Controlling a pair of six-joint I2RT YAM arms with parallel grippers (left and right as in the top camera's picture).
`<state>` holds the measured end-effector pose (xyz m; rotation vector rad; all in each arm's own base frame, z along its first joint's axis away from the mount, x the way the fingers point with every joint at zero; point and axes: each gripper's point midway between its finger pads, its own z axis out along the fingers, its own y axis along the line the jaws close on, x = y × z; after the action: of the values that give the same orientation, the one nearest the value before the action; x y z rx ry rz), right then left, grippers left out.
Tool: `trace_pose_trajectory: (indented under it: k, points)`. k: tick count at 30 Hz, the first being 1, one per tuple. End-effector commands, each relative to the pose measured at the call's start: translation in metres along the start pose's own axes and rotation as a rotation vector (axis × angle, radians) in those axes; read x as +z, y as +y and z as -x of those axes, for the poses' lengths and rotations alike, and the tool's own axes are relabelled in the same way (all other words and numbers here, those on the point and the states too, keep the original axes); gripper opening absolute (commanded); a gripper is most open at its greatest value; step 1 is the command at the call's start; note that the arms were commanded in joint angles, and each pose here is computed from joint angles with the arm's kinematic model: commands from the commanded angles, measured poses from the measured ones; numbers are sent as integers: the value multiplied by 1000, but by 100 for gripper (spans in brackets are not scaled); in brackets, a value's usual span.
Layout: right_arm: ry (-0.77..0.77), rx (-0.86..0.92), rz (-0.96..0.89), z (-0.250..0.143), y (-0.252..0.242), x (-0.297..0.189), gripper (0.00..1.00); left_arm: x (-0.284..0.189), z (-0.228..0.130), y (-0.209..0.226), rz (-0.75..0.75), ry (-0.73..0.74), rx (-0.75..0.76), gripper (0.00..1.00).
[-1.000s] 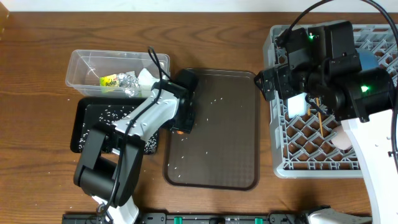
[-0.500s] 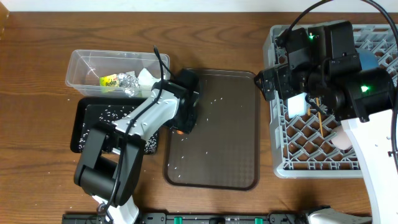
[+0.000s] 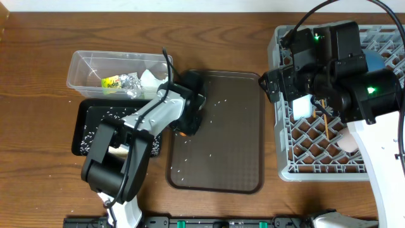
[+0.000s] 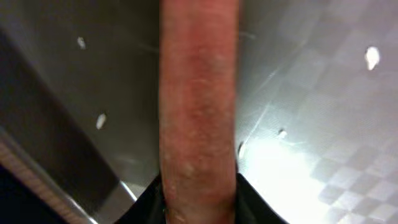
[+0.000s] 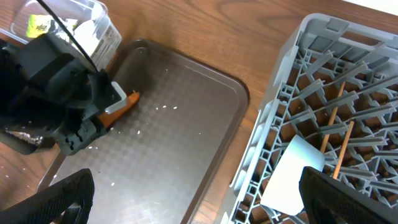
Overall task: Sort waste into correct bins and load items into the dishwasher rack
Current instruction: 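Carry the carrot left and place it on the black tray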
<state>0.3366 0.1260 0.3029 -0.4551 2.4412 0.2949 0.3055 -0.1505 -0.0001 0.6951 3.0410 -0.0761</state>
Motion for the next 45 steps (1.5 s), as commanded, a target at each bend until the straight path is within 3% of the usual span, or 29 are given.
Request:
trace_pose_trajectory:
  k: [1,8,15,20,27,33,35,37,38,41,45]
  points:
    - [-14,-3,13,1,5,-5,99,12,-7,2,5,44,12,18]
    - [-14,-3,13,1,5,-5,99,-26,-6,1,5,27,11,7]
    - [-14,-3,13,1,5,-5,99,-78,-31,14,31,14,-29,7]
    - [-14,-3,13,1,5,-5,99,-105,-63,57,164,47,-250,7]
    - [-14,-3,13,1,5,-5,99,-86,-94,91,173,111,-513,7]
    - [-14,-3,13,1,5,-5,99,-59,-116,101,172,144,-599,7]
    - [-14,-3,13,1,5,-5,99,-52,-118,103,172,138,-608,8]
    - [-14,-3,13,1,5,-5,99,-46,-119,104,173,132,-624,15]
    - [-14,-3,13,1,5,-5,99,-44,-119,104,174,126,-624,24]
    - [-14,-3,13,1,5,-5,99,-44,-111,108,179,92,-625,31]
    - [-14,-3,13,1,5,-5,99,-64,-92,113,180,28,-628,33]
